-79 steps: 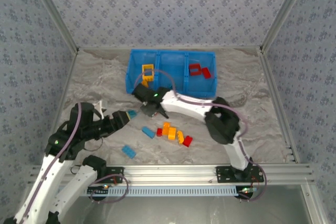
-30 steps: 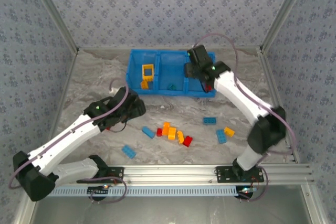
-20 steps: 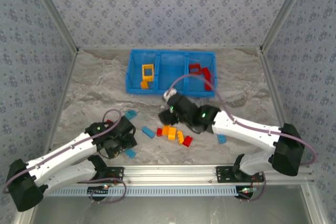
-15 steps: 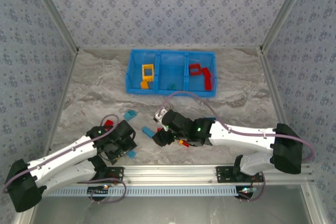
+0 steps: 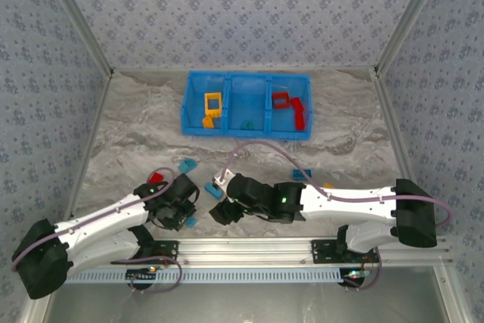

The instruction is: Sort the legos into containers by color

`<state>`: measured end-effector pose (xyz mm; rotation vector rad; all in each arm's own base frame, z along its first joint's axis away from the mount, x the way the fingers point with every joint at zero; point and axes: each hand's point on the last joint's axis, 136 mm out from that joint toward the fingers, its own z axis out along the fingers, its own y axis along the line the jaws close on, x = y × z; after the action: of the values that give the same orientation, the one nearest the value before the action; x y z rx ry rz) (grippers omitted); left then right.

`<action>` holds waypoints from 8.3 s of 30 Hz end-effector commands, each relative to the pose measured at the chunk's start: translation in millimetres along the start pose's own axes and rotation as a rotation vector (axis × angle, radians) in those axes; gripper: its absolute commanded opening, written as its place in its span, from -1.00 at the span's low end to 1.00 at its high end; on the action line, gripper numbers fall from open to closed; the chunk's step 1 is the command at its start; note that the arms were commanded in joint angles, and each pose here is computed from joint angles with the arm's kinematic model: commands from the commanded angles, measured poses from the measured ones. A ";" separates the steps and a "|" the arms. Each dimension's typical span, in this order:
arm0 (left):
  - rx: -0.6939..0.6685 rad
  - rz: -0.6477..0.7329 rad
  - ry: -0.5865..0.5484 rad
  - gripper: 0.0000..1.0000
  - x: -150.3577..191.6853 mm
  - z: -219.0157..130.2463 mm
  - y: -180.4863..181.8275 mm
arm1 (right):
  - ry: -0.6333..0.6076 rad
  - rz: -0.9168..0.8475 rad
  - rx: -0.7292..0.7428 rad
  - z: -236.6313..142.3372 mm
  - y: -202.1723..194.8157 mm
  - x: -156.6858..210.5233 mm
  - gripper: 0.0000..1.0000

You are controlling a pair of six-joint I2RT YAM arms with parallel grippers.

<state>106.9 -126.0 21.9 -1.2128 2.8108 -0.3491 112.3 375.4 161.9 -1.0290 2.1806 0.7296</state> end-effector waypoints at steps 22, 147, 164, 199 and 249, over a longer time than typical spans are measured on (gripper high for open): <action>0.123 0.725 -0.249 -0.44 -42.5 -93.7 -310.8 | -0.588 0.282 0.657 -153.4 -149.3 -103.6 0.44; 0.582 0.528 -0.428 0.39 -51.7 -252.2 -103.7 | -0.087 -0.008 0.156 119.8 -77.1 -182.2 -0.04; 0.610 1.043 -0.408 0.40 82.3 -181.8 -281.2 | -0.027 0.654 0.664 -62.3 -342.3 -42.8 -0.03; 0.480 1.031 -0.521 0.40 67.3 -185.3 -259.7 | -0.009 0.642 0.822 -84.6 -373.2 -82.3 0.41; -0.345 1.023 -0.068 0.65 -134.2 1.6 -125.0 | -0.127 0.058 0.211 -28.0 -38.2 -12.8 0.67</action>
<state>274.5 -110.2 41.0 0.2320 3.0518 0.2091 139.6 342.5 167.2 -0.8399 2.1346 0.5255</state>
